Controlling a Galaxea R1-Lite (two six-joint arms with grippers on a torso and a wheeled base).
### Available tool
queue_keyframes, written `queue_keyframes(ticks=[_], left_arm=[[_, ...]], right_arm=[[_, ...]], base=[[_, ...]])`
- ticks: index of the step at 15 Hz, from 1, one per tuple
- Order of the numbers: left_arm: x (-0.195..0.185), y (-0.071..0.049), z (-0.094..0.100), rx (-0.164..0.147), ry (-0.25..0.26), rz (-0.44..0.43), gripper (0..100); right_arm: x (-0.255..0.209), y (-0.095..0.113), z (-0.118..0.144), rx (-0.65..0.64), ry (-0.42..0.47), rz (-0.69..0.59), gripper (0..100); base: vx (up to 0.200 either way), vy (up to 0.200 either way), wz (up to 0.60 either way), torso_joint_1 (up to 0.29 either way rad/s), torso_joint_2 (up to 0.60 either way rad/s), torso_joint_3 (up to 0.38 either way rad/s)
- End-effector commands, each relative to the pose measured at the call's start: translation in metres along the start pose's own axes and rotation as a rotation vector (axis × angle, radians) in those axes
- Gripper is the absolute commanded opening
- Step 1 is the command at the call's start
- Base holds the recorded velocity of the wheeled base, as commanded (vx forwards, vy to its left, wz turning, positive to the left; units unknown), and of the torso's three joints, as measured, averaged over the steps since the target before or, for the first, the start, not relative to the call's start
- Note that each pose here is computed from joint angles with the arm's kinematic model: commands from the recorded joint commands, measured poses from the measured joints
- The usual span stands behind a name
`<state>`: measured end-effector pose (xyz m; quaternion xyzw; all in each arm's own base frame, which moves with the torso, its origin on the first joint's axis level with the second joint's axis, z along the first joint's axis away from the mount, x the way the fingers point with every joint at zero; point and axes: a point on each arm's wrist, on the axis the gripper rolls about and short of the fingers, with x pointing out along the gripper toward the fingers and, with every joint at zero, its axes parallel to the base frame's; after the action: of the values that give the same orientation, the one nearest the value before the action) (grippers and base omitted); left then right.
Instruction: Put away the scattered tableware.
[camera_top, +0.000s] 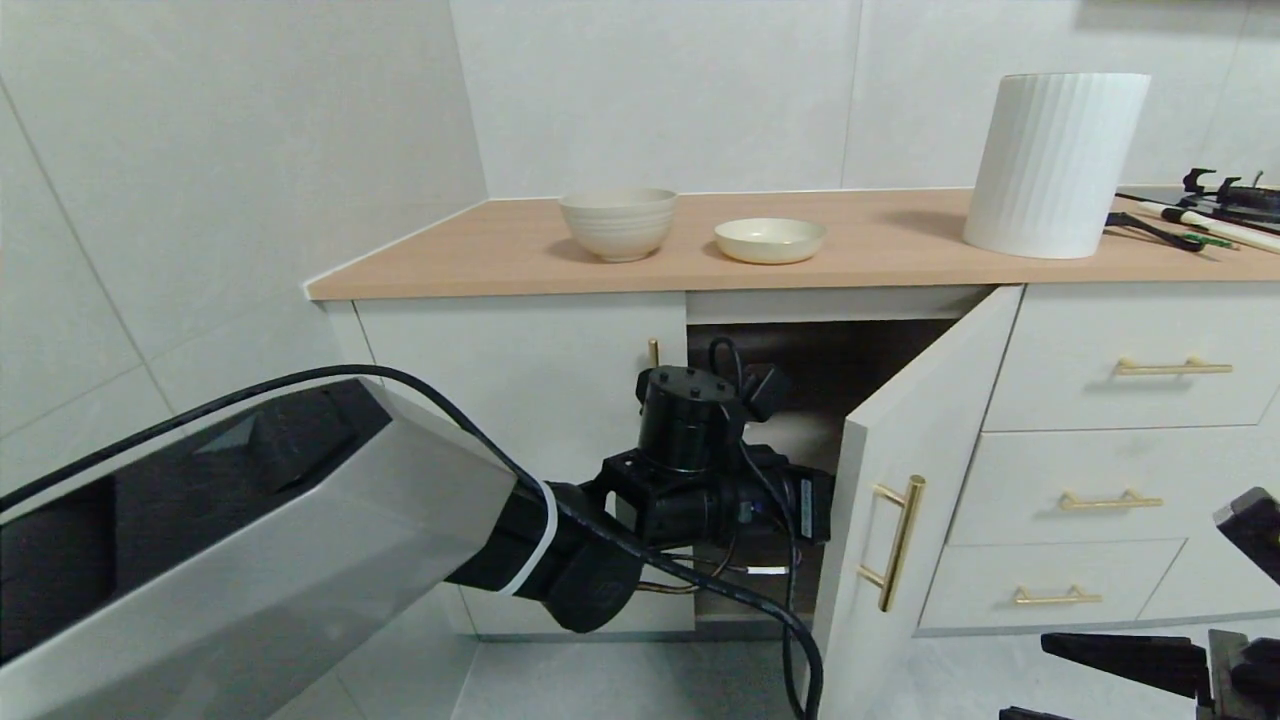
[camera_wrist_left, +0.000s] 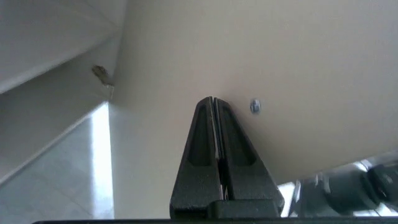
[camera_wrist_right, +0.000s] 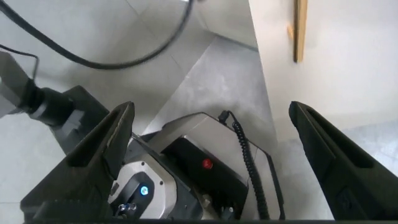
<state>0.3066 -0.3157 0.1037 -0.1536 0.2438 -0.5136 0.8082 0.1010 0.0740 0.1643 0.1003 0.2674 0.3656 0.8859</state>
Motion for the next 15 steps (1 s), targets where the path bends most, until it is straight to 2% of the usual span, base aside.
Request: queue_keyframes(ticks=[1, 2, 3, 4, 5, 6, 7, 9, 10, 11, 12, 13, 14, 15], left_arm=[[0.003, -0.022, 0.000, 0.021, -0.012, -0.024, 0], [0.006, -0.042, 0.000, 0.037, -0.017, -0.052, 0], [0.010, -0.071, -0.004, 0.055, -0.003, -0.104, 0], [0.011, -0.099, -0.013, 0.066, 0.049, -0.157, 0], [0.010, -0.119, -0.020, 0.075, 0.085, -0.190, 0], [0.004, -0.151, -0.034, 0.098, 0.148, -0.242, 0], [0.002, -0.151, -0.033, 0.118, 0.143, -0.243, 0], [-0.004, -0.122, -0.014, 0.101, 0.096, -0.168, 0], [-0.009, -0.112, -0.009, 0.092, 0.081, -0.132, 0], [-0.023, -0.091, 0.001, 0.075, 0.048, -0.044, 0], [-0.039, -0.079, 0.009, 0.065, 0.012, 0.025, 0], [-0.048, -0.073, 0.014, 0.058, -0.005, 0.064, 0], [-0.081, -0.060, 0.023, 0.048, -0.058, 0.163, 0], [-0.105, -0.055, 0.027, 0.048, -0.092, 0.209, 0]], right_arm=[[-0.009, 0.008, -0.001, -0.031, -0.028, 0.056, 100], [-0.018, 0.013, -0.004, -0.052, -0.048, 0.111, 100], [-0.029, 0.019, -0.005, -0.079, -0.078, 0.190, 100], [-0.042, 0.024, -0.006, -0.104, -0.115, 0.259, 100], [-0.048, 0.025, -0.007, -0.111, -0.122, 0.284, 100], [-0.059, 0.028, -0.007, -0.141, -0.129, 0.319, 100], [-0.061, 0.028, -0.008, -0.147, -0.124, 0.327, 100], [-0.061, 0.028, -0.006, -0.155, -0.127, 0.323, 100], [-0.060, 0.029, -0.004, -0.154, -0.129, 0.321, 100], [-0.056, 0.029, -0.002, -0.144, -0.113, 0.307, 100], [-0.050, 0.029, 0.003, -0.136, -0.109, 0.277, 100], [-0.046, 0.029, 0.007, -0.129, -0.103, 0.258, 100], [-0.035, 0.031, 0.022, -0.118, -0.101, 0.214, 100], [-0.027, 0.031, 0.031, -0.107, -0.100, 0.180, 100]], base=[[0.000, 0.000, 0.00, 0.000, 0.00, 0.000], [0.000, 0.000, 0.00, 0.000, 0.00, 0.000], [0.000, 0.000, 0.00, 0.000, 0.00, 0.000], [0.000, 0.000, 0.00, 0.000, 0.00, 0.000], [0.000, 0.000, 0.00, 0.000, 0.00, 0.000], [0.000, 0.000, 0.00, 0.000, 0.00, 0.000], [0.000, 0.000, 0.00, 0.000, 0.00, 0.000], [0.000, 0.000, 0.00, 0.000, 0.00, 0.000], [0.000, 0.000, 0.00, 0.000, 0.00, 0.000], [0.000, 0.000, 0.00, 0.000, 0.00, 0.000], [0.000, 0.000, 0.00, 0.000, 0.00, 0.000], [0.000, 0.000, 0.00, 0.000, 0.00, 0.000], [0.000, 0.000, 0.00, 0.000, 0.00, 0.000], [0.000, 0.000, 0.00, 0.000, 0.00, 0.000]])
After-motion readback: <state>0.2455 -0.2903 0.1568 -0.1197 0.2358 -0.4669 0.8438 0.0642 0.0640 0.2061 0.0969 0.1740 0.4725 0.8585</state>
